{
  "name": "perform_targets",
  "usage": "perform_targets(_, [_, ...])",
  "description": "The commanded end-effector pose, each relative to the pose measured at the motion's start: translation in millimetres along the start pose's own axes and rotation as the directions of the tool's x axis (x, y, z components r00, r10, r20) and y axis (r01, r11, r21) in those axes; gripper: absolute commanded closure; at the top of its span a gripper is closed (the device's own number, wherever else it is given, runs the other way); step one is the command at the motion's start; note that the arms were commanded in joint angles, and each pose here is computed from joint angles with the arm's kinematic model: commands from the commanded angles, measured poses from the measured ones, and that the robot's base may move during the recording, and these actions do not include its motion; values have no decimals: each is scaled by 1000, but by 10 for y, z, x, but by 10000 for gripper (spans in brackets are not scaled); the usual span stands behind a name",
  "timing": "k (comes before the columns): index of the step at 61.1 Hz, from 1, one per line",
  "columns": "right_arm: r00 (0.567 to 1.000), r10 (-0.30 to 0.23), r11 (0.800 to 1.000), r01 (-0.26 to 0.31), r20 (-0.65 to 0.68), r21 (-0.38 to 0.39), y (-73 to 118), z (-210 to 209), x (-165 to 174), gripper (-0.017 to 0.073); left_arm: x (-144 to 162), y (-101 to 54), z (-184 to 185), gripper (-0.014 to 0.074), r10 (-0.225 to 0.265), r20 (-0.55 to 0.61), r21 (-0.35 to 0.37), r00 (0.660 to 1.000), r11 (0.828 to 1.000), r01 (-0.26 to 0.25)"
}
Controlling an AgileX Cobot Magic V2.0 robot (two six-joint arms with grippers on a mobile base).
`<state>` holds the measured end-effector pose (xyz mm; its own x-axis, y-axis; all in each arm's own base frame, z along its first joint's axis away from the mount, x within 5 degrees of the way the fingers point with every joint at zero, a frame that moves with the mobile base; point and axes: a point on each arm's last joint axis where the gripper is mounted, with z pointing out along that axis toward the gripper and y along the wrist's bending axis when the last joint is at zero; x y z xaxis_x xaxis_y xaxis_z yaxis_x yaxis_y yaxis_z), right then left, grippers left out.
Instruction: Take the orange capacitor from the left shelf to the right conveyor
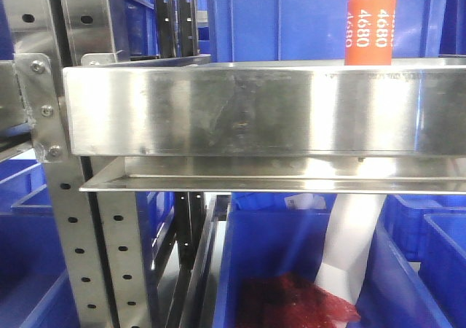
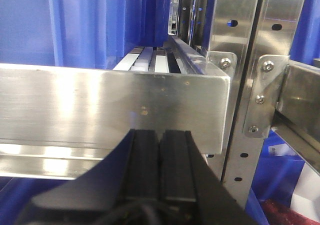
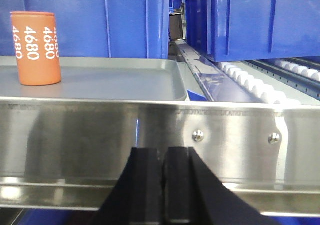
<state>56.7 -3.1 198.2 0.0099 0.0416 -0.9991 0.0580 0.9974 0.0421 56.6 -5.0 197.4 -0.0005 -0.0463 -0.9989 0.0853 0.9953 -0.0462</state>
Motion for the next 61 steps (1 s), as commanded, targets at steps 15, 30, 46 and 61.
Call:
perform_targets(15, [985,57,998,-56,166,-9,11,-66,-402,503,-98,3,-15,720,-3,104,-4,995,1000,3])
perform_targets(30, [992,53,998,-50,110,-34,66,-72,-1050,477,-98,3,-15,720,-3,104,-4,995,1000,3])
perform_targets(46, [998,55,997,-53,28,-55,102,269,-1397,1,-98,3,-15,720,-3,104,-4,995,1000,3])
perform_targets(61, [989,30,981,-56,-142,-184,305,740,-1353,-69,-98,3,-15,720,-3,104,-4,995,1000,3])
